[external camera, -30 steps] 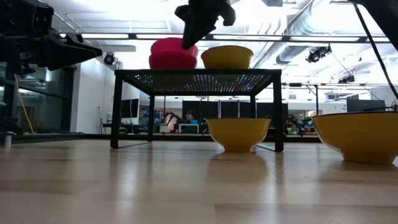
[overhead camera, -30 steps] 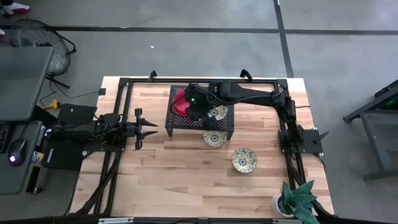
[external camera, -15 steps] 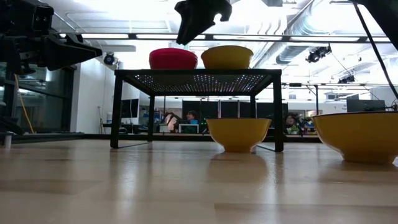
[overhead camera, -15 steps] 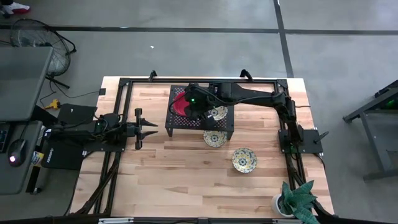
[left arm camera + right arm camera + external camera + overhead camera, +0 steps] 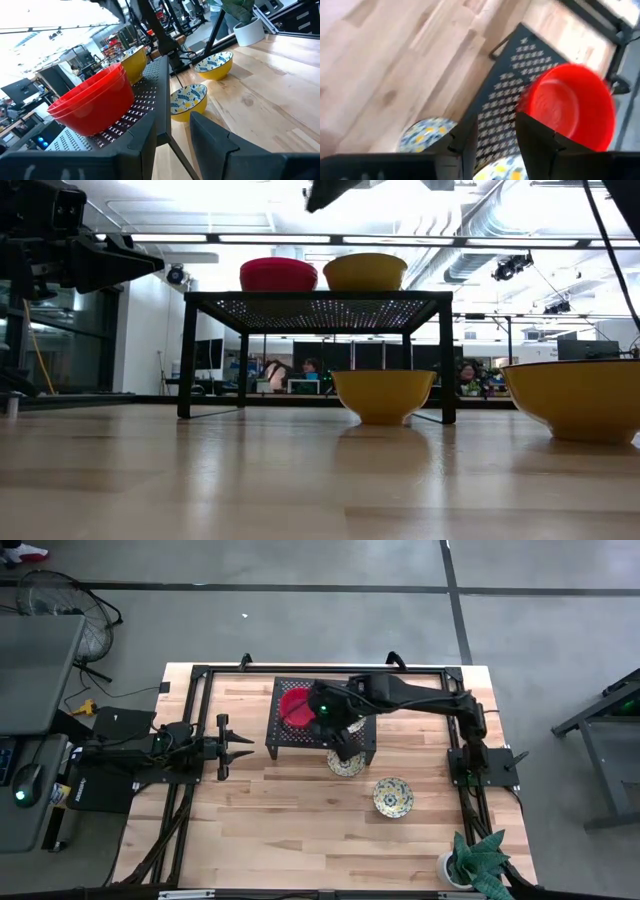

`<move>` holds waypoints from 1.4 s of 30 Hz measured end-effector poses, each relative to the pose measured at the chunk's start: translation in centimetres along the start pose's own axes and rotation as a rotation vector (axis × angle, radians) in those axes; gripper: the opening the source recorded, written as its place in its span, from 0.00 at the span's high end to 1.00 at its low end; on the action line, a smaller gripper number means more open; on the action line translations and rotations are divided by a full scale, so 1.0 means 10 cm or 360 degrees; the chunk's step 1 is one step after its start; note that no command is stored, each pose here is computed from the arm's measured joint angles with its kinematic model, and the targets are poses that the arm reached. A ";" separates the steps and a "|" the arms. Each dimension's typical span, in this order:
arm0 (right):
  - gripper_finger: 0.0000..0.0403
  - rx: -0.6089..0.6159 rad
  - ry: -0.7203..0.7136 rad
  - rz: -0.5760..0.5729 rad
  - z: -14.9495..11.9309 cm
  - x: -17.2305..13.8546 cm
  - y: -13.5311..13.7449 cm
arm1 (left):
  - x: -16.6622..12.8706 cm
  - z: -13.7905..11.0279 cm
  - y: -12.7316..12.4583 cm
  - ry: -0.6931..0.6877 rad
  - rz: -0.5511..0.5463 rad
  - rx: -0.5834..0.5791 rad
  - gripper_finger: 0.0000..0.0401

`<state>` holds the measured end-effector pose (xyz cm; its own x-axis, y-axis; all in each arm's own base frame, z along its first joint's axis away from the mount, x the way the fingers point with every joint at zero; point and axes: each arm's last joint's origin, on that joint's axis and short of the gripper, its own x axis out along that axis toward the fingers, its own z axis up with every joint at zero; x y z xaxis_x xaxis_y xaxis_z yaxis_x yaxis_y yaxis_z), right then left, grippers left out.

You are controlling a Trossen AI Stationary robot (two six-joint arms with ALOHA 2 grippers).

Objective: Pick & Place Mini bowls
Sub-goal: Stack the bottom white patterned bowl on the white patterned bowl on the shelf

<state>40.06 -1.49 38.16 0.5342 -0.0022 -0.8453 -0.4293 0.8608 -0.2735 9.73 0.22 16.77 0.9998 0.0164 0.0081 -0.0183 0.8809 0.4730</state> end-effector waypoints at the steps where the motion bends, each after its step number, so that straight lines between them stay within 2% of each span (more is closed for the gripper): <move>1: 0.71 0.0005 0.0018 0.0019 -0.01 -0.05 0.04 | 0.00 0.00 0.00 0.0000 0.0000 0.0000 0.72; 9: 0.74 0.0113 0.0107 0.0156 -0.15 -0.33 0.35 | 0.00 0.00 0.00 0.0000 0.0000 0.0000 0.72; 17: 0.77 0.0304 0.0095 0.0170 -0.56 -0.39 0.72 | 0.00 0.00 0.00 0.0000 0.0001 0.0000 0.72; 22: 0.77 0.0440 0.0130 0.0159 -0.83 -0.34 0.97 | 0.00 0.00 0.00 0.0000 0.0000 0.0000 0.72; 32: 0.77 0.0814 0.0389 0.0200 -1.34 -0.17 1.34 | 0.00 0.00 0.00 0.0000 0.0001 0.0000 0.72; 42: 0.77 0.1134 0.0612 0.0337 -1.56 0.11 1.61 | 0.00 0.00 0.00 0.0000 0.0001 0.0000 0.72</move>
<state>22.35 4.47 25.71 0.1529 0.1337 -0.9792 0.1392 0.9780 0.1553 9.73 0.22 16.77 0.9998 0.0167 0.0082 -0.0186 0.8808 0.4730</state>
